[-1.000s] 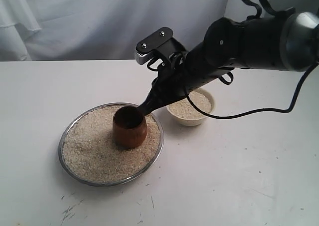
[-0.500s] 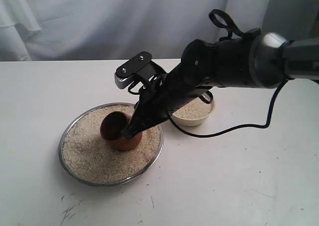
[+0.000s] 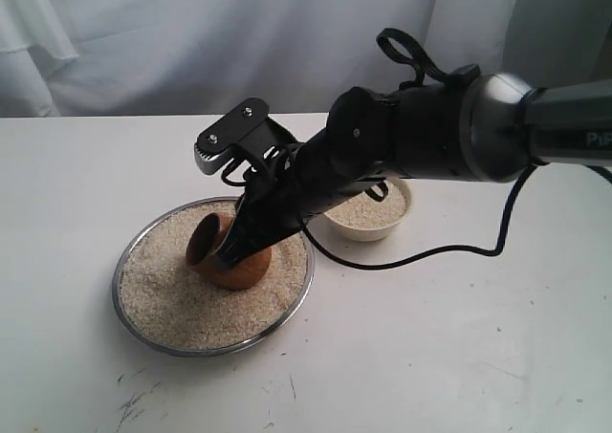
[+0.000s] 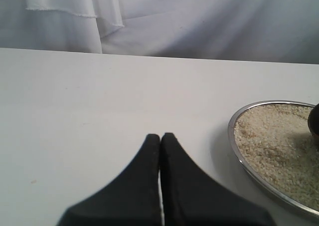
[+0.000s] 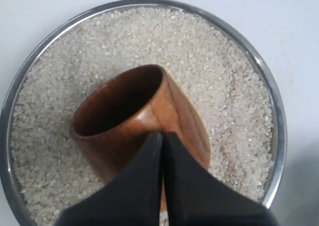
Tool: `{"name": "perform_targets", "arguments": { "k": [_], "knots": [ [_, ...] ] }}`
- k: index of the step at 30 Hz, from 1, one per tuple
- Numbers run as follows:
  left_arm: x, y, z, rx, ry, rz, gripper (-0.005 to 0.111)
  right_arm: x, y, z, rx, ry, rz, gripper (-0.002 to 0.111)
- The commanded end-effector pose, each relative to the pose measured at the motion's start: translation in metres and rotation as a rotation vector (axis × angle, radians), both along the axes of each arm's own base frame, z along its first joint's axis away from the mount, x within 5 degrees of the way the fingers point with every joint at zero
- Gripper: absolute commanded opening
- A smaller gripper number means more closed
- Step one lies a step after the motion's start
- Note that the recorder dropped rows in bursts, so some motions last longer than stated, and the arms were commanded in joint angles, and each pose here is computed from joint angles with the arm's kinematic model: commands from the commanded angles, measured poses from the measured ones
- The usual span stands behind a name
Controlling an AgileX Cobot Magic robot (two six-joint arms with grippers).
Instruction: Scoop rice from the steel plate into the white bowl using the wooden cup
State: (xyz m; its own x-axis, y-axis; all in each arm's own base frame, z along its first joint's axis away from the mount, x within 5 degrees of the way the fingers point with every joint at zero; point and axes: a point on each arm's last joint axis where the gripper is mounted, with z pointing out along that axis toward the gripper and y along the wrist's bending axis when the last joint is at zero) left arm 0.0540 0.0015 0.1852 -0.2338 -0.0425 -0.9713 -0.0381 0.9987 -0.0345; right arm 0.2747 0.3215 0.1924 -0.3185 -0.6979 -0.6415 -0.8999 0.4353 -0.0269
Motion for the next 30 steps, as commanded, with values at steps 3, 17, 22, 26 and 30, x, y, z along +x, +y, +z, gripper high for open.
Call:
{"name": "perform_targets", "arguments": {
  "k": [3, 17, 22, 26, 30],
  "knots": [
    [0.0, 0.0, -0.001, 0.0, -0.006, -0.003, 0.0, 0.004, 0.003, 0.003, 0.031, -0.056, -0.009, 0.0],
    [0.0, 0.0, -0.001, 0.0, -0.006, -0.003, 0.0, 0.001, 0.017, -0.014, 0.025, -0.058, 0.015, 0.0],
    [0.0, 0.0, -0.001, 0.0, -0.006, -0.003, 0.0, -0.011, 0.03, -0.008, 0.032, -0.054, 0.065, 0.0],
    [0.0, 0.0, -0.001, 0.0, -0.006, -0.003, 0.0, -0.015, 0.032, -0.008, 0.031, -0.051, 0.073, 0.0],
    [0.0, 0.0, -0.001, 0.0, -0.006, -0.003, 0.0, -0.014, 0.033, -0.012, 0.027, -0.037, 0.065, 0.0]
  ]
}}
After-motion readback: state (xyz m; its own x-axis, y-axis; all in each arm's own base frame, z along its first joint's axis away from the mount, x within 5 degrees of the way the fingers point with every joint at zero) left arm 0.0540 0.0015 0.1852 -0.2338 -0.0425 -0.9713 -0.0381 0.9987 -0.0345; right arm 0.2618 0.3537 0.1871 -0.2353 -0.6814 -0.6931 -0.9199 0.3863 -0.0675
